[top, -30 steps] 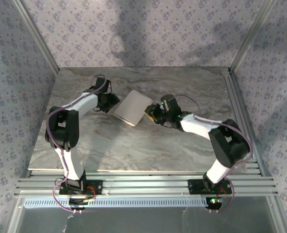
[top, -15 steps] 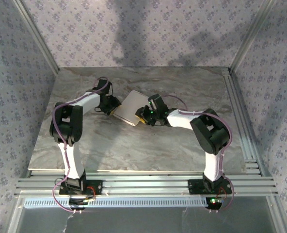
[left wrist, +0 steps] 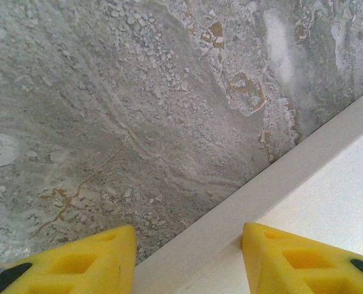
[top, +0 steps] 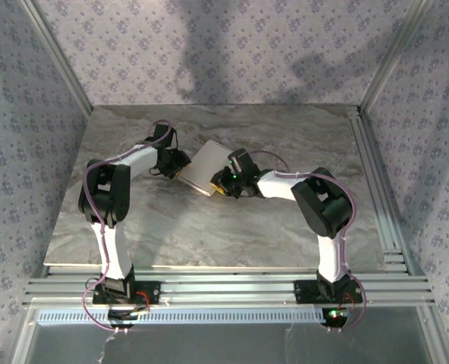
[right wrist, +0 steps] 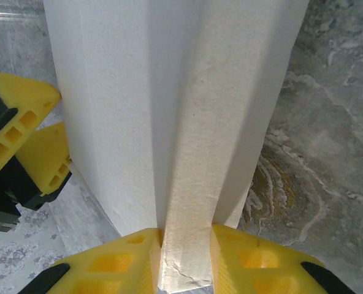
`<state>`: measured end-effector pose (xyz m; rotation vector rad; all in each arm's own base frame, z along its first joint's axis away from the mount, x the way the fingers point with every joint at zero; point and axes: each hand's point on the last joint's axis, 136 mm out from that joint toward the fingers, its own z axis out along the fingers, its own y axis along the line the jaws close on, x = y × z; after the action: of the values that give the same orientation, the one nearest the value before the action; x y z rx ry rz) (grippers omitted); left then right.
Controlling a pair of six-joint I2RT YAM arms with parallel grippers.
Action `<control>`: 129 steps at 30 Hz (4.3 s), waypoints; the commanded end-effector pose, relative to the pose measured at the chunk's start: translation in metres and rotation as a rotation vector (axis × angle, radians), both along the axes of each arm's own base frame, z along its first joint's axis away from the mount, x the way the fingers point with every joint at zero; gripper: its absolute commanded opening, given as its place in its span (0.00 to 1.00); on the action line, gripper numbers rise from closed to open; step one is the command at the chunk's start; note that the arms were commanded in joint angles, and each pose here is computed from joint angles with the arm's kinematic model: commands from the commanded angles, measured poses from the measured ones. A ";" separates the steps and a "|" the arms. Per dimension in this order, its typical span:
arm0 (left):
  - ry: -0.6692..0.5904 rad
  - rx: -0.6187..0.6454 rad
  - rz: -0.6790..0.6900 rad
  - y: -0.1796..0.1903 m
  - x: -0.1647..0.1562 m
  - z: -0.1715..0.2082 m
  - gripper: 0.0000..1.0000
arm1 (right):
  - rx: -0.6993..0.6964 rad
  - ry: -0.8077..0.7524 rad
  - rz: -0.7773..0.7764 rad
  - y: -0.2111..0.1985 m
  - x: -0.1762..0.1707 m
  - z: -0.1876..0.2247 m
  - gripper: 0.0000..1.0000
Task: Fold the paper box
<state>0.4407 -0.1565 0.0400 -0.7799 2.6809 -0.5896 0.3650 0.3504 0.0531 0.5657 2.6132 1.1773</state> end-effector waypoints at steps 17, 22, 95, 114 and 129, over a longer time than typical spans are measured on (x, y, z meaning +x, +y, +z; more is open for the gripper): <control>0.085 -0.042 -0.017 -0.019 -0.039 -0.034 0.46 | 0.027 -0.014 -0.040 0.004 0.015 -0.001 0.33; 0.071 -0.054 -0.019 -0.022 -0.039 -0.027 0.45 | 0.030 -0.015 -0.043 0.004 0.016 0.000 0.20; 0.095 -0.119 -0.010 -0.036 -0.053 -0.036 0.43 | 0.551 0.076 -0.152 0.019 0.028 0.006 0.00; 0.068 0.009 -0.062 -0.014 -0.046 -0.014 0.44 | -0.085 -0.022 -0.026 -0.075 0.015 0.024 0.48; 0.068 0.004 -0.074 -0.017 -0.042 -0.013 0.44 | -0.125 -0.025 0.020 -0.084 0.087 0.020 0.43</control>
<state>0.4174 -0.1752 0.0393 -0.7258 2.6897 -0.6468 0.4544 0.2634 0.0871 0.5377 2.5748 1.0463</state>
